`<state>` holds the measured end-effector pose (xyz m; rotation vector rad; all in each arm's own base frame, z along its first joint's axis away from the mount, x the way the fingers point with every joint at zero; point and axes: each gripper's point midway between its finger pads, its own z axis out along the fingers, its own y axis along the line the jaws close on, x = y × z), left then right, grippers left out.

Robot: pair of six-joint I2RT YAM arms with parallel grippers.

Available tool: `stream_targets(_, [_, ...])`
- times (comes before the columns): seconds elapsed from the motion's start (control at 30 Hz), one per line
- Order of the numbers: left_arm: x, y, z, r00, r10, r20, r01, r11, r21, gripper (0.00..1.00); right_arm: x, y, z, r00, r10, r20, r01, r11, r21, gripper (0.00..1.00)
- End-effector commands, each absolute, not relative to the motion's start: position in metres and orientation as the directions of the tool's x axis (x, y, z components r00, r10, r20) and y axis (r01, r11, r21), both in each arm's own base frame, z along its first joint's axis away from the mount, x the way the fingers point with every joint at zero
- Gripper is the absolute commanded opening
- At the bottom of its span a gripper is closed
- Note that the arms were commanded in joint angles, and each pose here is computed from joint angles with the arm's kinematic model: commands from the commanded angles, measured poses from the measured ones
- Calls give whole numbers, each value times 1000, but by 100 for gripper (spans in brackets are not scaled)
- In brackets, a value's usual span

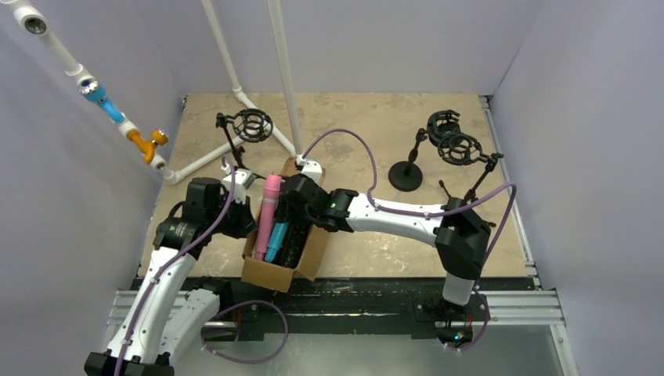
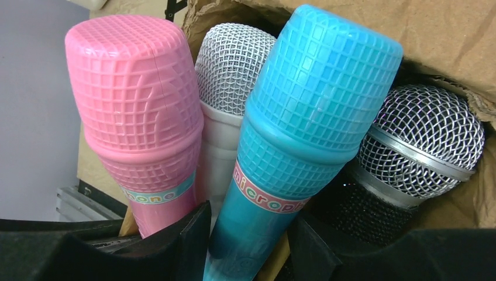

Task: Attach the microphones to the stand

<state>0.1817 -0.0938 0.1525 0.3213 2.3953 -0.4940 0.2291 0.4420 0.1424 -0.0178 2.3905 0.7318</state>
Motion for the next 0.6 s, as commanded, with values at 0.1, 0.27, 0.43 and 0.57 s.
stream_targets(0.1, [194,-115,185,-665,45,-746,421,847,-325,0,241,441,149,-771,202,-604,-164,854,495,42])
stream_targets(0.27, [202,-100,181,-674,12,-738,336,895,-293,0,238,437,186,-745,244,-621,-202,805,558,26])
stream_targets(0.43, [209,-83,180,-675,-33,-737,253,928,-274,0,221,436,228,-754,228,-615,-288,727,623,18])
stream_targets(0.57, [212,-73,180,-664,-63,-745,200,945,-258,0,212,425,261,-750,214,-626,-362,660,659,17])
